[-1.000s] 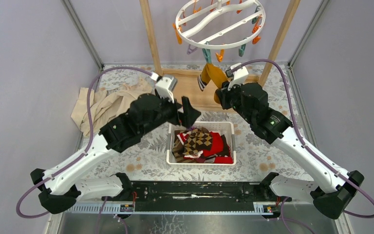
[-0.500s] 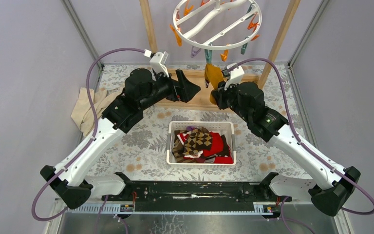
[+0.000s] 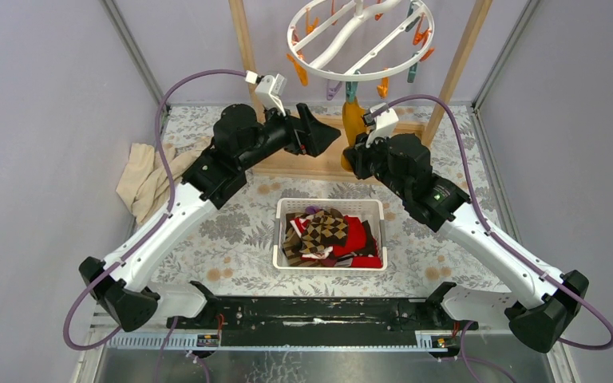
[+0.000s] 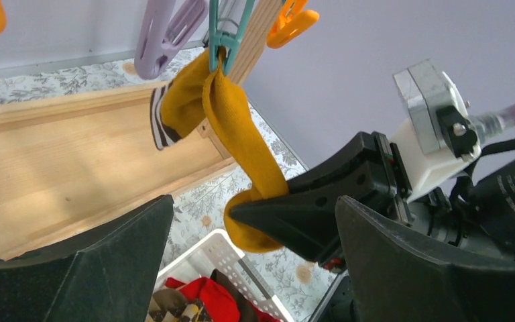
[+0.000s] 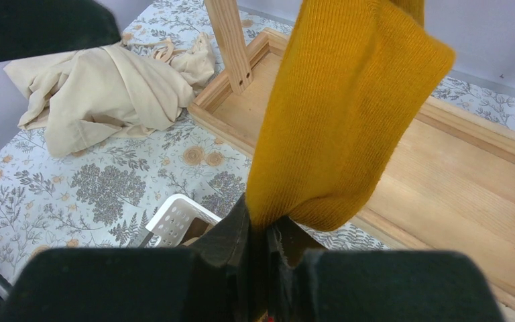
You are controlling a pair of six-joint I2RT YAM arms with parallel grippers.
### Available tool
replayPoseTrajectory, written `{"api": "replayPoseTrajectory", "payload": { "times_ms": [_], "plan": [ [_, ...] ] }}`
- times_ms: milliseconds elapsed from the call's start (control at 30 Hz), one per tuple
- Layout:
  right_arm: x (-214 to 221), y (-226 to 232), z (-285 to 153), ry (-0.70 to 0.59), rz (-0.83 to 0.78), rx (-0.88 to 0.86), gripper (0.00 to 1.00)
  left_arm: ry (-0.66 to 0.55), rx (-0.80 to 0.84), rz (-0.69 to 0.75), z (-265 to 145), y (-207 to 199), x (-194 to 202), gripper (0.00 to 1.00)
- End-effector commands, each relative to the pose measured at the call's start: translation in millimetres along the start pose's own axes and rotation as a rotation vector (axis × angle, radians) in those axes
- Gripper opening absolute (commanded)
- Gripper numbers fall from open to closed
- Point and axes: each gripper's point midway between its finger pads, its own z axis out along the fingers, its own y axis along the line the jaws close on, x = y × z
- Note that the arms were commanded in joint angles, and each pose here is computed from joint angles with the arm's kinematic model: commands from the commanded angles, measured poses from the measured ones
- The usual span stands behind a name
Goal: Remove the socks clipped to the hanger
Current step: Remove the sock from the hanger.
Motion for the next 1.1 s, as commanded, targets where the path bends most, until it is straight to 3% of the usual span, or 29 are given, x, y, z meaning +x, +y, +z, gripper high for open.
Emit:
{"api": "replayPoseTrajectory", "payload": {
  "times_ms": [0, 433, 767, 867, 1067],
  "plan": [
    [-18.9, 8.7, -1.8, -0.062, 0.016, -0.032, 0.0, -0.116, 0.082, 0.036, 12.9, -16.7, -37.6, 0.98],
    [-19.3, 7.2, -3.9, -0.062, 0.018, -0.026, 0.0, -0.151, 0.087, 0.081, 50.7, -7.2, -49.7, 0.92],
    [-20.6, 6.5, -7.5, -0.066, 0.015, -0.024, 0.0, -0.14, 0.065, 0.1, 73.1, 5.1, -49.7, 0.79],
    [-20.9, 5.2, -8.6, -0.066, 0.011, -0.019, 0.0, -0.139, 0.062, 0.107, 76.4, 6.5, -52.1, 0.71],
    [-22.4, 4.1, -10.8, -0.071, 0.009, -0.015, 0.0, -0.121, 0.054, 0.118, 81.0, 10.5, -51.9, 0.43]
  ]
}}
